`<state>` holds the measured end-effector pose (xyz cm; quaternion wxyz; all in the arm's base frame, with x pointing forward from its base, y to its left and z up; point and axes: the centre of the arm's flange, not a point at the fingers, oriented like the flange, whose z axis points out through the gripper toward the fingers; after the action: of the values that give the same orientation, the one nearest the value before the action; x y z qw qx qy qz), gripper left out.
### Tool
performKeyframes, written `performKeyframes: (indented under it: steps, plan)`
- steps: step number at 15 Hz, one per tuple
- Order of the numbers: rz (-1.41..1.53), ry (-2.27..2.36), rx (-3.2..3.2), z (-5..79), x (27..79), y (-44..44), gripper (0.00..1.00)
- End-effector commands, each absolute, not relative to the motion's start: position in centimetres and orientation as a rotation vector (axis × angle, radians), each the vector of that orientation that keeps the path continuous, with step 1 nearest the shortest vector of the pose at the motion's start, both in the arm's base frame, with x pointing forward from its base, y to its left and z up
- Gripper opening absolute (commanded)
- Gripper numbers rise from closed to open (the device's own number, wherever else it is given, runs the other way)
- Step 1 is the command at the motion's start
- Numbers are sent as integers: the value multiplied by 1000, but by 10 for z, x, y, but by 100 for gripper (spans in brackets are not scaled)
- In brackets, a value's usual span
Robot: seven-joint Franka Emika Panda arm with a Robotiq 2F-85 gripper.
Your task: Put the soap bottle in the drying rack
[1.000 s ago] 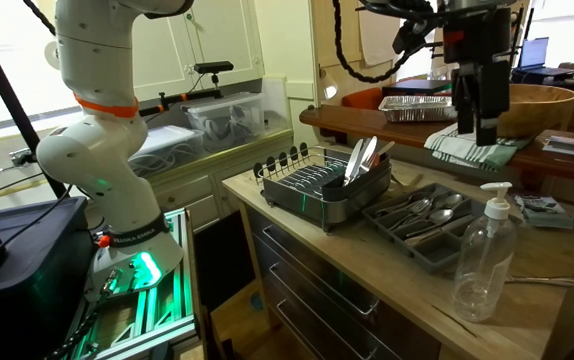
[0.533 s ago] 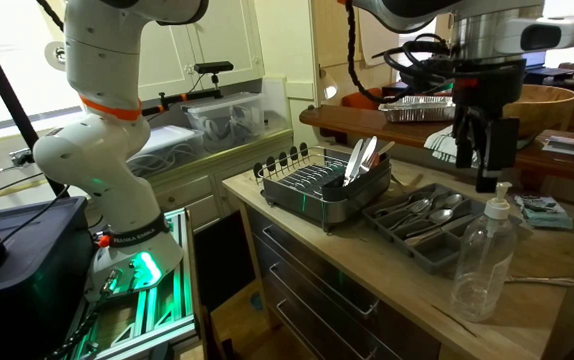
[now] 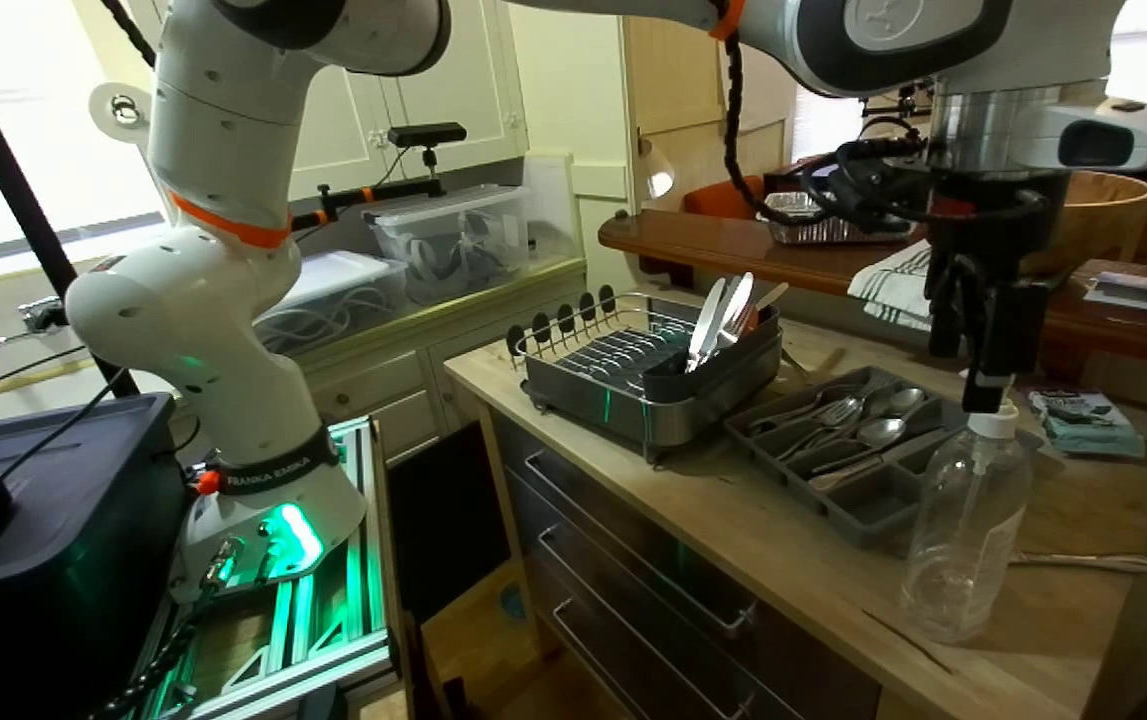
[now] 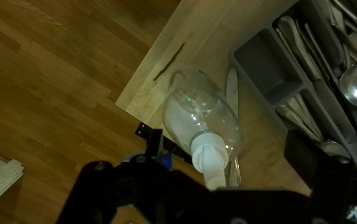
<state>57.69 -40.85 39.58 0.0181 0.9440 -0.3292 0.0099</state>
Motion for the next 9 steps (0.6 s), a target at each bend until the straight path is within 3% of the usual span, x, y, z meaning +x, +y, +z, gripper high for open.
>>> performKeyframes:
  steps: [1, 9]
  plan:
    - [30, -1026, 2928, 394, 579, -410, 100]
    - [46, -921, 3091, 377, 597, -435, 100]
